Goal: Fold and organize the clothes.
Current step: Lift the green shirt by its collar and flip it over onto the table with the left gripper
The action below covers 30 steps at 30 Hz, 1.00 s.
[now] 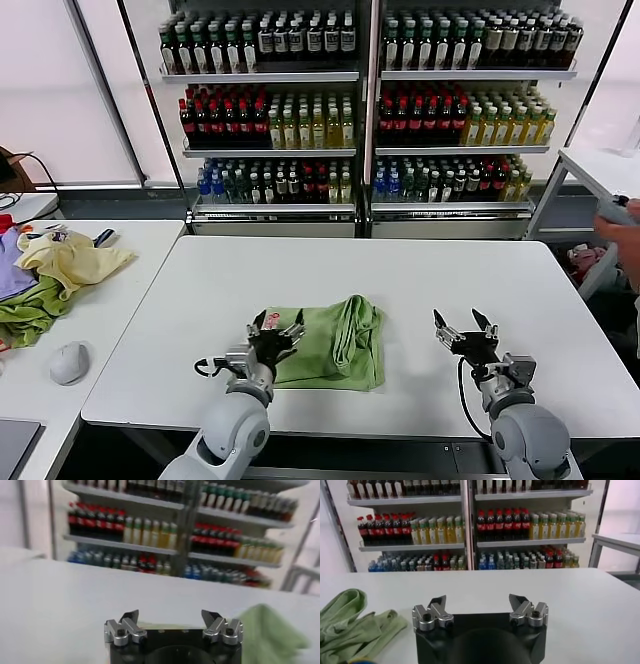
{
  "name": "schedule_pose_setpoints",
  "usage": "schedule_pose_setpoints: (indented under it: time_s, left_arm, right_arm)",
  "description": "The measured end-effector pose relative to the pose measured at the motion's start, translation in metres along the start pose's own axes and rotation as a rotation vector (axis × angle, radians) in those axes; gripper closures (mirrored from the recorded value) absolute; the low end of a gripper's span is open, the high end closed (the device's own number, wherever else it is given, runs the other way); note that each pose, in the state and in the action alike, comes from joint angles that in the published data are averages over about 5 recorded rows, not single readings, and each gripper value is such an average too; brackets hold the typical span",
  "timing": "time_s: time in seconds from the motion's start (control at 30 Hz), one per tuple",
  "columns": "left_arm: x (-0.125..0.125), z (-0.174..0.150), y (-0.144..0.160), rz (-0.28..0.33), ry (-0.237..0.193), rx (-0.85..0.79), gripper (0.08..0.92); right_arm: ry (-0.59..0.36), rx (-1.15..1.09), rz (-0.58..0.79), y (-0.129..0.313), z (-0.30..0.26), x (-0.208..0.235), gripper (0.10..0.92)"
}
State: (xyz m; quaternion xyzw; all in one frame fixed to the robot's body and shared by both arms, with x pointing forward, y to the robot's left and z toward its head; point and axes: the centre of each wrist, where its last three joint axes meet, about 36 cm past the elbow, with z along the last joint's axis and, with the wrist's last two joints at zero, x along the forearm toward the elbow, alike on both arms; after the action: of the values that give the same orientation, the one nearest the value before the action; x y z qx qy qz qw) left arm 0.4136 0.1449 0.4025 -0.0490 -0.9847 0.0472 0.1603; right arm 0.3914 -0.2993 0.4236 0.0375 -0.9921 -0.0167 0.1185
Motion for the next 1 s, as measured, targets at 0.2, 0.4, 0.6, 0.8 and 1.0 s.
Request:
schedule_pose_setpoints:
  time_s: [0.2, 0.4, 0.6, 0.8, 1.0]
  left_arm:
    - [0.000, 0.015, 0.011, -0.086, 0.035, -0.087, 0.177]
    - [0.000, 0.023, 0.010, -0.113, 0.074, -0.125, 0.259]
    - [-0.001, 0.027, 0.008, -0.110, 0.116, -0.137, 0.432]
    - [0.000, 0.028, 0.010, -0.095, 0.148, -0.114, 0.605]
    - [-0.001, 0.024, 0.015, -0.067, 0.166, -0.045, 0.778]
  right_arm:
    - [0.003, 0.000, 0.001, 0.001, 0.001, 0.000, 0.200]
    - [0.003, 0.003, 0.004, -0.001, 0.000, 0.002, 0.200]
    - [0.000, 0.002, 0.005, 0.000, -0.001, 0.002, 0.200]
    - [-0.005, 0.002, 0.004, 0.000, -0.003, 0.001, 0.200]
    - [-0.009, 0.001, 0.000, 0.002, -0.005, 0.000, 0.200]
